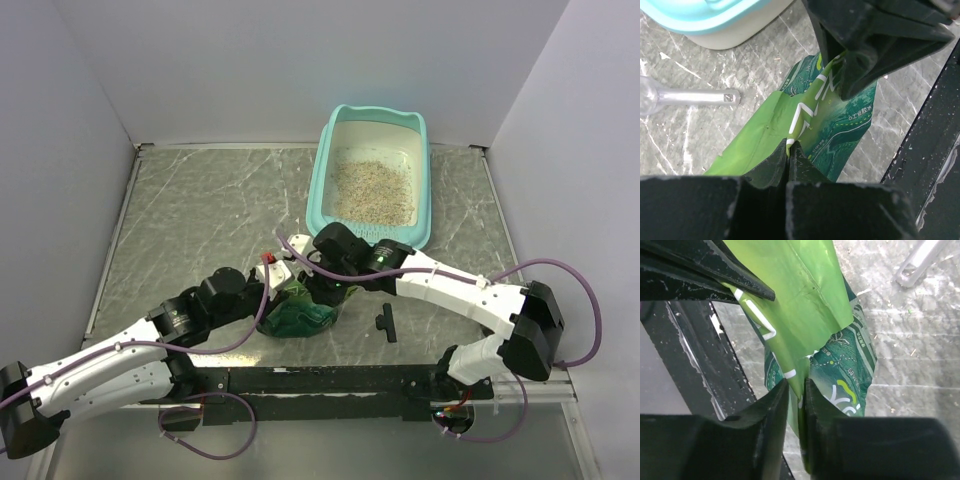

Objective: Fill the litter box with clean litter

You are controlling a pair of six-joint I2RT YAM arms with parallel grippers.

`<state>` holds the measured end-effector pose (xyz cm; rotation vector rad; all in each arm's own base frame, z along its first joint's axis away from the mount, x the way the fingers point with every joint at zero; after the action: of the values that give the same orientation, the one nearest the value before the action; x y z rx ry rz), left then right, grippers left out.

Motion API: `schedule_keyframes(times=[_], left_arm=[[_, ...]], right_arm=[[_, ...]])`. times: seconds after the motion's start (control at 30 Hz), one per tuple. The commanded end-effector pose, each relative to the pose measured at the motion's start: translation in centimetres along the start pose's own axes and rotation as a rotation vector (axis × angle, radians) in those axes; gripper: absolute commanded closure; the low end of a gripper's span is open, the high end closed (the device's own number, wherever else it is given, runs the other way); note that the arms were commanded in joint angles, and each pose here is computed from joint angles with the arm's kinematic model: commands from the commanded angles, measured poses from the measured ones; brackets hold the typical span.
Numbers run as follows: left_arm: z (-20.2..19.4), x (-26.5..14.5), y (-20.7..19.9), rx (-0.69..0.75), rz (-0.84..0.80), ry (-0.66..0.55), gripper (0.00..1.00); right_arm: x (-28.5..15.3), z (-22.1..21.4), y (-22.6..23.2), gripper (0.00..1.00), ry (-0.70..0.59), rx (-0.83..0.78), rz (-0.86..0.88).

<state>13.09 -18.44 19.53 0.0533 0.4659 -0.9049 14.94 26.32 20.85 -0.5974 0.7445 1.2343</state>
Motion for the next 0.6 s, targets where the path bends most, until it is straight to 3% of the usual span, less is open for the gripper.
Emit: schedule_keyframes(times=[0.0, 0.13, 0.57], left_arm=[[1.0, -0.2, 1.1, -0.005, 0.082, -0.076, 0.99], [1.0, -0.5, 1.1, -0.006, 0.077, -0.097, 0.99], [1.2, -0.7, 1.0, -0.006, 0.075, -0.107, 0.99]], right_arm=[[-0.3, -0.4, 0.0, 0.67, -0.032, 0.019, 0.041], [-1.5, -1.2, -0.3, 0.60, -0.072, 0.018, 0.020], [-3.6, -2.6, 0.1, 0.60, -0.071, 0.014, -0.023]])
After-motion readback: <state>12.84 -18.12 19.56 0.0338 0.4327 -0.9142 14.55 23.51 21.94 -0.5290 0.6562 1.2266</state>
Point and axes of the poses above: each gripper's point midway between its finger pads, its own x axis out along the fingers, its own y axis along the line the jaws close on, z = x × y, the point moved 7 cm from there along -x, back along the fingers, and after that the axes turned 11 degrees about -x, right-handed, at the moved point
